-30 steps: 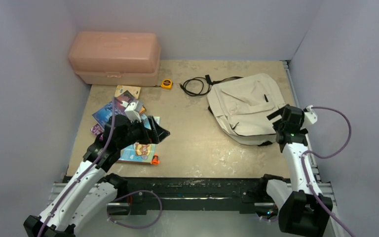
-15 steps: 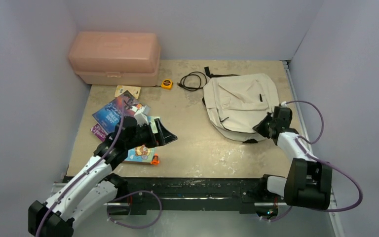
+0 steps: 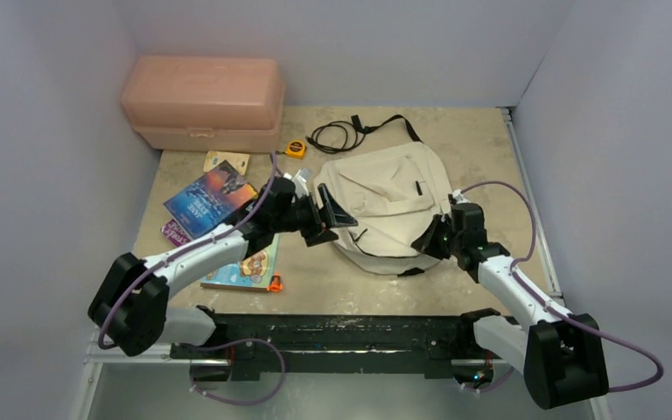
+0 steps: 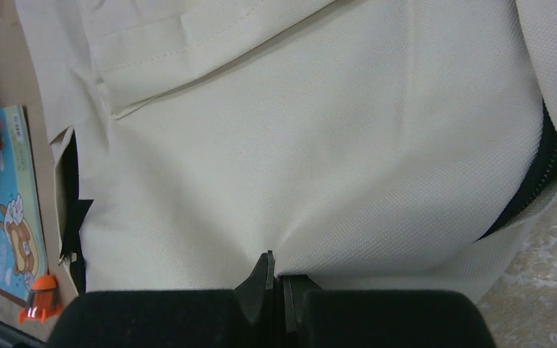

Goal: Pack the student bag
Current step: Unzip the student bag at the center of the board.

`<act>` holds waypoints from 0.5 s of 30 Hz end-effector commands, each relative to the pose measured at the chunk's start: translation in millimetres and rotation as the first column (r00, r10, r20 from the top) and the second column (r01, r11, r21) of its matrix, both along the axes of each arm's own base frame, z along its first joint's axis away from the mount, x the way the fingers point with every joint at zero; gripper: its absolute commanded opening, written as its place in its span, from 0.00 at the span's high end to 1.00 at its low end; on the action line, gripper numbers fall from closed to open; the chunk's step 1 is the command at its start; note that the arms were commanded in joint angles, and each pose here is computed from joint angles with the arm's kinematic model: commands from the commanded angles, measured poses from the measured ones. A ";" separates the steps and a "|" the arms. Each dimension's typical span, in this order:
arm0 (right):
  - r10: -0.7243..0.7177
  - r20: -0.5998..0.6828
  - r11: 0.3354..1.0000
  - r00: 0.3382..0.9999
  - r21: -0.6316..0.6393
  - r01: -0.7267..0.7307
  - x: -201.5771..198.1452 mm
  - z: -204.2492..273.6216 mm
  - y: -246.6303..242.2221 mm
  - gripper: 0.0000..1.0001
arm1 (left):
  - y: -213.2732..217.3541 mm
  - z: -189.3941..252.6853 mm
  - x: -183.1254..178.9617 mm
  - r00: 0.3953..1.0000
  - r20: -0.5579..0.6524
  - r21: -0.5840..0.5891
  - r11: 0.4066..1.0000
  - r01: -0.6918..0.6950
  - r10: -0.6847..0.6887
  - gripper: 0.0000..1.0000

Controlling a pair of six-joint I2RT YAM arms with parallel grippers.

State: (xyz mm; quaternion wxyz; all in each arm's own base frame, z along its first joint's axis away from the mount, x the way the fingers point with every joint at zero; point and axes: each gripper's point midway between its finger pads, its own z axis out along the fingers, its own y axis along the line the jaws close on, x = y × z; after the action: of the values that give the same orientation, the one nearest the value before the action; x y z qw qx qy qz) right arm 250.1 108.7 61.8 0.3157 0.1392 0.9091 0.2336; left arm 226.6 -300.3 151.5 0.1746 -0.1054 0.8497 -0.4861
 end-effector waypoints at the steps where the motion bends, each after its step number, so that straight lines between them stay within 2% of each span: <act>1: 0.096 0.017 0.992 0.995 0.078 -0.097 -5.9 6.3 23.8 1.00 | -17.5 35.0 23.5 0.999 -0.008 -0.038 0.998 0.052 -0.053 0.16; 4: 0.097 0.024 0.991 0.995 0.091 -0.099 -9.4 9.6 27.7 1.00 | -2.5 12.0 36.2 0.994 -0.106 0.041 0.999 0.001 0.003 0.20; 9: 0.078 0.053 0.993 0.996 0.079 -0.082 -9.6 17.8 26.1 1.00 | 14.1 -28.1 51.2 0.965 -0.252 0.130 0.990 -0.046 0.078 0.42; 15: 0.076 0.042 0.995 0.996 0.059 -0.078 -9.2 17.6 25.9 1.00 | -0.8 -51.3 52.3 0.950 -0.311 0.291 0.954 0.074 0.021 0.46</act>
State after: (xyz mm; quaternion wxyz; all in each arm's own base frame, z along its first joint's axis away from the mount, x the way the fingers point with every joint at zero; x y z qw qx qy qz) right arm 235.6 127.6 66.5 0.3079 0.1149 0.9073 0.2624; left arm 281.9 -290.8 95.0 0.0581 -0.1873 0.9095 -0.3666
